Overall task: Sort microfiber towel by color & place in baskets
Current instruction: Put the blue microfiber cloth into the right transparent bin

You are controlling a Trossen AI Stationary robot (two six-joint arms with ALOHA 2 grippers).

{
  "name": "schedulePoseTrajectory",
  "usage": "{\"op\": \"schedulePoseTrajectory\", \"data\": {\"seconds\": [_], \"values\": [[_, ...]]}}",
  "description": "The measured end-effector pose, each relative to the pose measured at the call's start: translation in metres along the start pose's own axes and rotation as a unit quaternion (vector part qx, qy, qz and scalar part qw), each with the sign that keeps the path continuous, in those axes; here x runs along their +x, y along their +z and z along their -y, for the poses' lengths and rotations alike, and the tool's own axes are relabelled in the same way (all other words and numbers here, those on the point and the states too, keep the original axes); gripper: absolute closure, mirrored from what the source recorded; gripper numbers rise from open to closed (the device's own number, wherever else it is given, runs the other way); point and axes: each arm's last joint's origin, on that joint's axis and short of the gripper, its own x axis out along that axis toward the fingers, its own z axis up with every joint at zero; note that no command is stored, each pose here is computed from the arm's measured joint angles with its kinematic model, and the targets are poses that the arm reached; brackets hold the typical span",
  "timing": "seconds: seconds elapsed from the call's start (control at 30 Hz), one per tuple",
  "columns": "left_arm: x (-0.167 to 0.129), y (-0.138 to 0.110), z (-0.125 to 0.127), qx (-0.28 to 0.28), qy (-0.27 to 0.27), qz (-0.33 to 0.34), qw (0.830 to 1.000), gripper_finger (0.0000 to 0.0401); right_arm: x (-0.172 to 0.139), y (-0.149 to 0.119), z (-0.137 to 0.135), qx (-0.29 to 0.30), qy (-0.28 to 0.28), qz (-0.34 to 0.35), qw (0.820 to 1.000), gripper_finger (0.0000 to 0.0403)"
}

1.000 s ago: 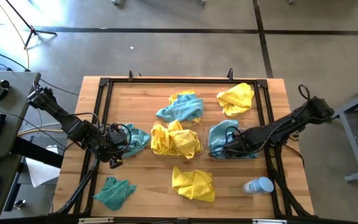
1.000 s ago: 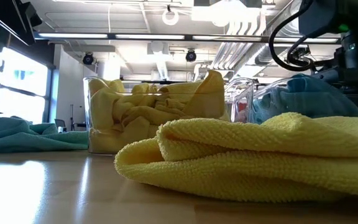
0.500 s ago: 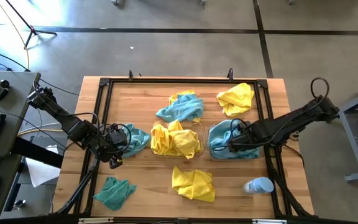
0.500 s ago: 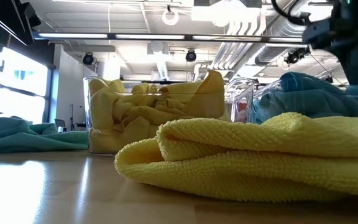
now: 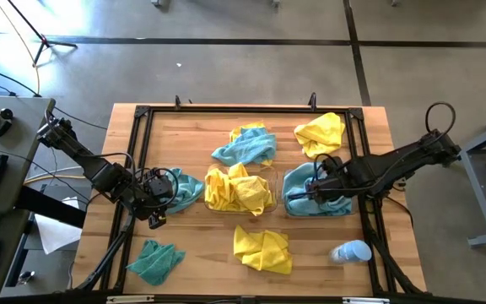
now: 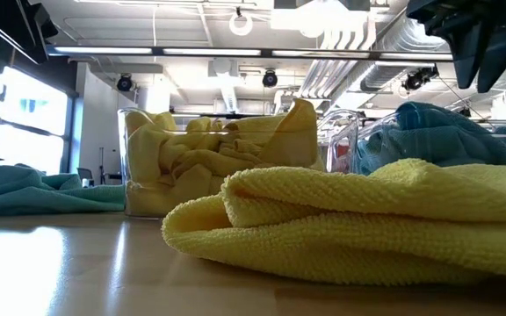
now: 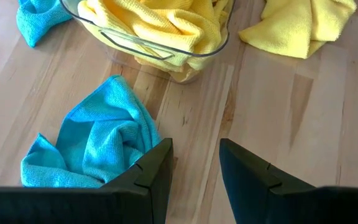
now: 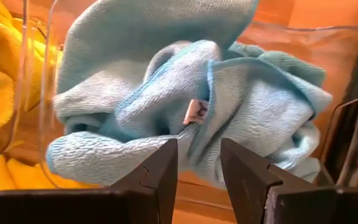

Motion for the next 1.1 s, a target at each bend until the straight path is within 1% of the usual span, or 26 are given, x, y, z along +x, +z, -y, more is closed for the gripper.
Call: {"op": "schedulePoseTrajectory", "data": {"seconds": [0.1,0.17,0.23,0.33,0.4,0.47,0.6,0.67,0.73,0.8,0.93,1.1], "values": [[0.0,0.0,0.0,0.0,0.0,0.0,1.0,0.0279,0.0,0.0,-0.001,0.0,0.005,0.001,1.0,0.029],[0.0,0.0,0.0,0.0,0.0,0.0,1.0,0.0279,0.0,-0.001,-0.001,-0.006,0.006,0.006,1.0,0.0302],[0.0,0.0,0.0,0.0,0.0,0.0,1.0,0.0279,0.0,-0.001,-0.001,-0.009,0.008,0.015,1.0,0.0324],[0.0,0.0,0.0,-0.001,0.0,0.0,1.0,0.0279,-0.001,-0.002,-0.001,-0.023,0.012,0.02,0.999,0.037],[0.0,0.0,0.0,-0.001,-0.001,0.001,1.0,0.0279,-0.001,-0.002,-0.004,-0.033,0.028,0.024,0.999,0.0394],[0.0,0.001,0.0,-0.005,0.0,0.002,1.0,0.0279,-0.001,-0.001,-0.009,-0.045,0.052,0.04,0.997,0.0394],[0.003,0.005,-0.005,-0.045,0.01,0.004,0.999,0.0279,-0.003,0.002,-0.02,-0.079,0.103,0.075,0.989,0.0384],[0.004,0.008,-0.009,-0.059,0.02,0.006,0.998,0.0279,-0.003,0.006,-0.026,-0.092,0.126,0.082,0.984,0.0391],[0.007,0.013,-0.014,-0.079,0.032,0.008,0.996,0.0279,-0.003,0.011,-0.03,-0.117,0.141,0.073,0.98,0.0399],[0.009,0.018,-0.021,-0.102,0.046,0.011,0.994,0.0279,-0.001,0.017,-0.03,-0.145,0.133,0.063,0.978,0.04],[0.015,0.028,-0.037,-0.133,0.073,0.011,0.988,0.0279,0.001,0.033,-0.02,-0.199,0.096,0.054,0.974,0.0402],[0.019,0.035,-0.052,-0.181,0.077,-0.006,0.98,0.0279,-0.002,0.06,-0.009,-0.247,0.116,0.071,0.959,0.0402]]}}
